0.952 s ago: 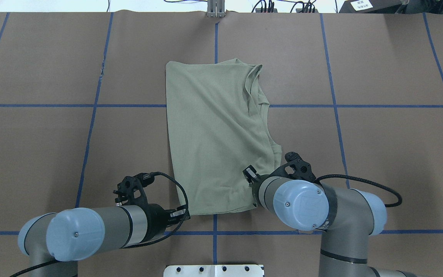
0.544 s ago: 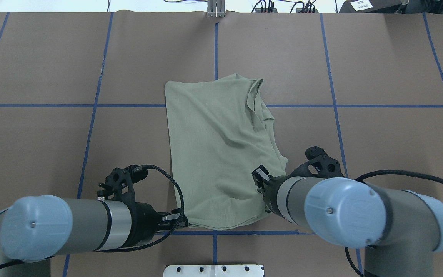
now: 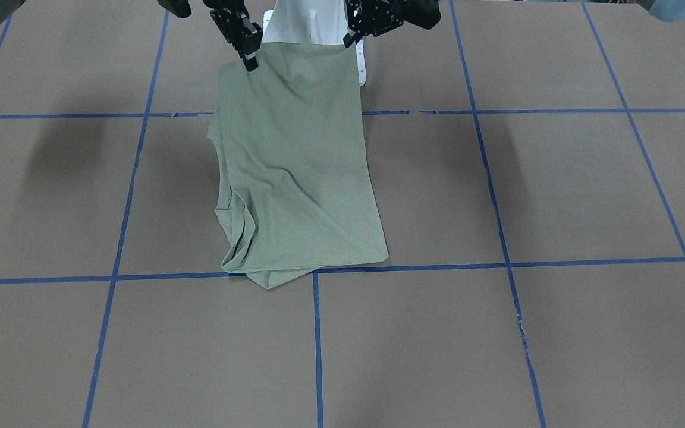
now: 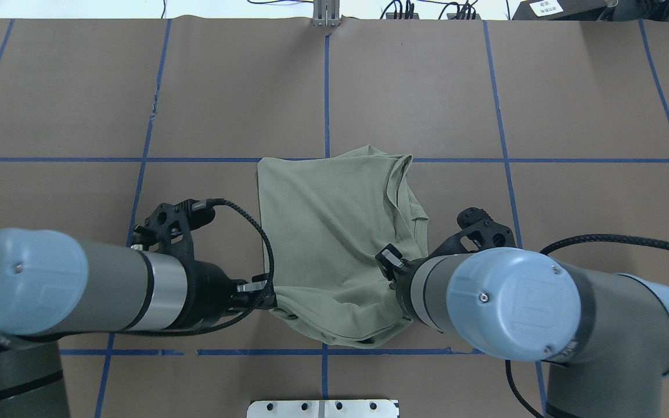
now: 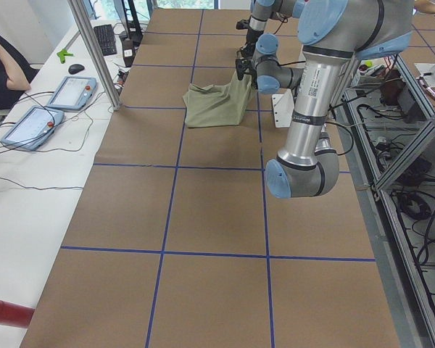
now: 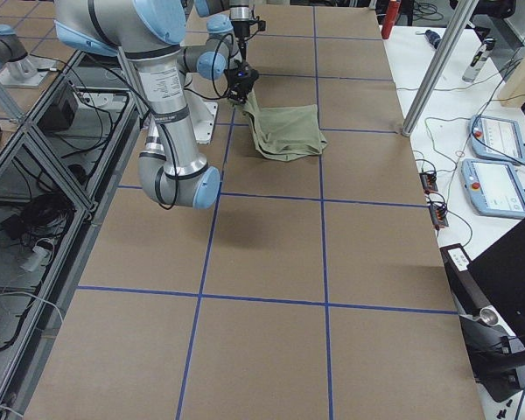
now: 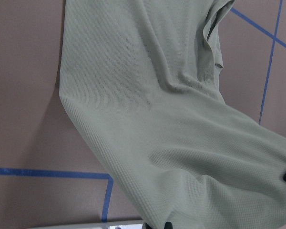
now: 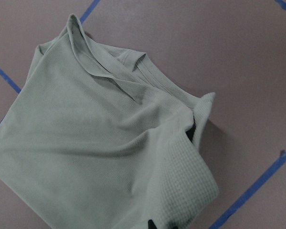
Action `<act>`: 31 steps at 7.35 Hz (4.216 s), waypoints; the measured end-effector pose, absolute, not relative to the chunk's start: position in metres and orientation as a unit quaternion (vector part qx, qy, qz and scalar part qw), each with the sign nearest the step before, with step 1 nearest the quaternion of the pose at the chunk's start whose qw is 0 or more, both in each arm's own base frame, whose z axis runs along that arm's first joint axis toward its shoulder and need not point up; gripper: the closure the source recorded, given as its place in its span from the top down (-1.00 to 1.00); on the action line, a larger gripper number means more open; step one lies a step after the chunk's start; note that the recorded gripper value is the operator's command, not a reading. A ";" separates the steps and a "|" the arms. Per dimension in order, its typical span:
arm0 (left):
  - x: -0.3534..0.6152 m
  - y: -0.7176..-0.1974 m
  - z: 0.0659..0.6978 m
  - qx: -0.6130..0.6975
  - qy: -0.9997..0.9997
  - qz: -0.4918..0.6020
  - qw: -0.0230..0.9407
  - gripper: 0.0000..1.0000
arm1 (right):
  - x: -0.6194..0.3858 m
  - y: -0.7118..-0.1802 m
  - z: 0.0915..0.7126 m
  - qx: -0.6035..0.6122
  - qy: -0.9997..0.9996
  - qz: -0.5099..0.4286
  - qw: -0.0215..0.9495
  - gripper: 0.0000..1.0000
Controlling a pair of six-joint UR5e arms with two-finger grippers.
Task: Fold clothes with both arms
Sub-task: 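Pinch the shirt's near edge with both grippers and lift it, then carry the near edge with both grippers over the shirt toward the far edge, then release and raise the left gripper while the right gripper presses the fold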
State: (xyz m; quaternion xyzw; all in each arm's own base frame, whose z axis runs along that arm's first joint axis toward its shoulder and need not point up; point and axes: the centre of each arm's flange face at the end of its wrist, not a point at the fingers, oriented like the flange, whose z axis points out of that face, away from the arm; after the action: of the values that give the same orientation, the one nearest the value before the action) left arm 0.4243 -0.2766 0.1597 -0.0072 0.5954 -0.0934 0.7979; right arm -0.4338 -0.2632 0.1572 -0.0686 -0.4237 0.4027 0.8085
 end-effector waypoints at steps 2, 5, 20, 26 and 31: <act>0.466 -0.338 0.175 0.032 0.566 -0.094 0.819 -1.00 | -0.461 -0.300 0.173 -0.029 -0.430 0.393 0.812 -1.00; 0.502 -0.409 0.205 0.067 0.541 -0.099 0.833 -1.00 | -0.496 -0.385 0.199 0.014 -0.434 0.399 0.808 -1.00; 0.511 -0.489 0.256 0.101 0.487 -0.098 0.862 0.98 | -0.551 -0.534 0.249 0.041 -0.427 0.393 0.813 0.99; 0.453 -0.521 0.270 0.153 0.476 -0.011 0.866 1.00 | -0.539 -0.520 0.219 0.052 -0.450 0.314 0.834 1.00; 0.427 -0.535 0.283 0.155 0.474 0.015 0.867 1.00 | -0.608 -0.415 0.243 0.128 -0.398 0.125 0.900 1.00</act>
State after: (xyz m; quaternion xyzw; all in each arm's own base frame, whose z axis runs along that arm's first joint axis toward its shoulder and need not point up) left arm 0.4275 -0.5351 0.2828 0.1548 0.4737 0.0147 0.8669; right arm -0.6083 -0.4152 0.2434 0.1275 -0.3975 0.1248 0.9001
